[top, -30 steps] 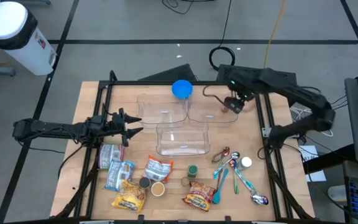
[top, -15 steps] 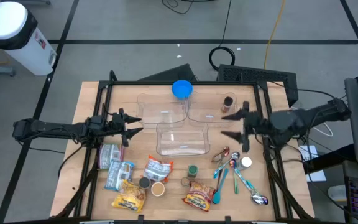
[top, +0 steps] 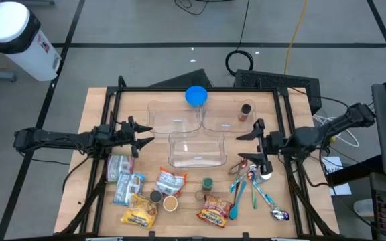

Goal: Pick & Place Food Item
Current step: Put the white seasoning bottle into the top right transparent bin

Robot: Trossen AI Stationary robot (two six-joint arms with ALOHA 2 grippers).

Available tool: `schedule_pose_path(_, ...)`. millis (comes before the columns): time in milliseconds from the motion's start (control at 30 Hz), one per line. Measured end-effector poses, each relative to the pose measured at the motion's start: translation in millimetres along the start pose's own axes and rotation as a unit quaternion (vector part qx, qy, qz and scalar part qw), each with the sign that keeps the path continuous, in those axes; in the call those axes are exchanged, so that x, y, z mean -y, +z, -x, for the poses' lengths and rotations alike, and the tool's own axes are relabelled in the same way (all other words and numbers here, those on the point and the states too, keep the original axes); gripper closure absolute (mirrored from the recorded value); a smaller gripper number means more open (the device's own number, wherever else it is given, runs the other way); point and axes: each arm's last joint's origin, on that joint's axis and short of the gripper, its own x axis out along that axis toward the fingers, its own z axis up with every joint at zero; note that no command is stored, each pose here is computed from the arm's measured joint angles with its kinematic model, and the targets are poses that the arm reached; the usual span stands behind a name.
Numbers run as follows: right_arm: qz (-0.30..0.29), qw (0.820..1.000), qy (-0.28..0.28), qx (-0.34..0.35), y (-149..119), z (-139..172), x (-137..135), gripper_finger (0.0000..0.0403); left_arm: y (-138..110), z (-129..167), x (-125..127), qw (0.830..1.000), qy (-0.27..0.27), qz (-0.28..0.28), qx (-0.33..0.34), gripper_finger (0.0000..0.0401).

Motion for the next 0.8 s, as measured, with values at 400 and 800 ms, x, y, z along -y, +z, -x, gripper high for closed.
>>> schedule_pose_path(400, 0.096, 0.956, -0.024, -0.274, 18, -57, -56, 0.0144, 0, 0, 0, 1.000, 0.000, 0.000, 0.000, 0.0160)
schedule_pose_path(800, -0.130, 0.761, -0.172, -0.612, -3, -37, -50, 0.0077, 0, 0, 0, 1.000, 0.000, 0.000, 0.001, 0.0160)
